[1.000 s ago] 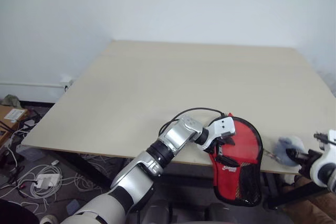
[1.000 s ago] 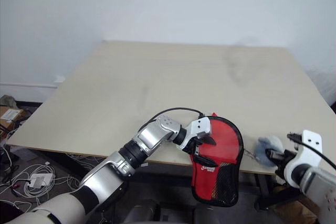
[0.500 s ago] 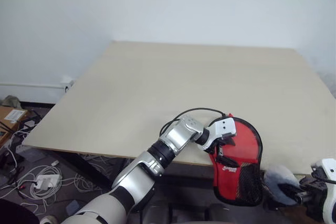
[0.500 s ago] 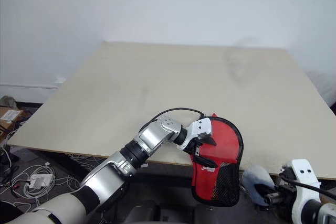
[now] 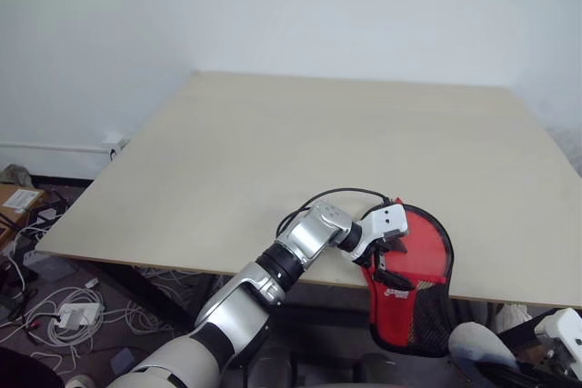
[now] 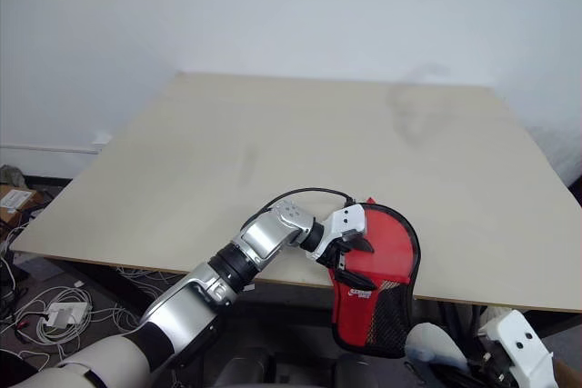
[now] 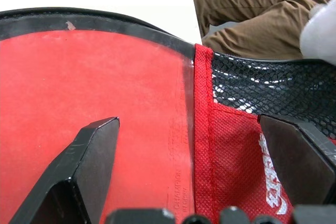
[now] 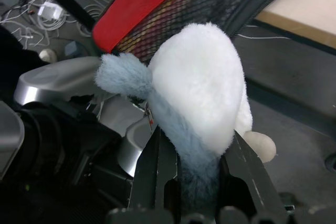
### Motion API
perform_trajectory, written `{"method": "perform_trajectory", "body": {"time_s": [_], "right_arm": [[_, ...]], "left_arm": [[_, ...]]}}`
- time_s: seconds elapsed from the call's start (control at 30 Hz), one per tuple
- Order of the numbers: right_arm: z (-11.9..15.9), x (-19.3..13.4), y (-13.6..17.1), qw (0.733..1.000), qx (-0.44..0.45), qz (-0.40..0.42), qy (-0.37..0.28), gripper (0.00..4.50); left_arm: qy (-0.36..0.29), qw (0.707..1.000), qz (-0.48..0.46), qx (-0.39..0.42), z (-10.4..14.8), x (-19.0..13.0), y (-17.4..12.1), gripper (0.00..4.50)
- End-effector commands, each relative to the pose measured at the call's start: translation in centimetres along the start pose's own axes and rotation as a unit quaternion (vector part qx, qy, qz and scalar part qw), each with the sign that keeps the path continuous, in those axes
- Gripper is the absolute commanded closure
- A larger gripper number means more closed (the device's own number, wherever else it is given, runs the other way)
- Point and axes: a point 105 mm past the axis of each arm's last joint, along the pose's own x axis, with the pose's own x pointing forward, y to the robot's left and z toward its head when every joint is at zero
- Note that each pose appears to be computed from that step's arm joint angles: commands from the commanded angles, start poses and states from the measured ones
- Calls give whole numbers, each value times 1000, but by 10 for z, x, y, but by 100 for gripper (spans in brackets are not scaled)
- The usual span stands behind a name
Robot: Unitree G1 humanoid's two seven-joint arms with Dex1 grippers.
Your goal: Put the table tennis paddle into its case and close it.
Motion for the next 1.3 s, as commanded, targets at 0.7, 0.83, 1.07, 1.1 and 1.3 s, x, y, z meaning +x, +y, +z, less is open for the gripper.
{"method": "perform_trajectory", "body": {"time_s": [0.7,0.83,1.07,1.1,1.3], "right_arm": [[66,-3,-10,985,-47,-14,-165,2],[99,-1,-29,968,-38,-54,-244,2],[168,-4,-54,904,-20,-116,-411,2],[173,-2,-54,900,-15,-110,-421,2],[175,18,-38,914,-44,-33,-401,2]], "left_arm": [[30,999,23,-18,-15,-2,10,0],[5,999,43,-19,-10,-7,16,0],[-145,984,100,-18,41,-51,41,0],[-152,983,101,-14,44,-60,43,0],[-148,982,117,8,43,-129,52,0]]}}
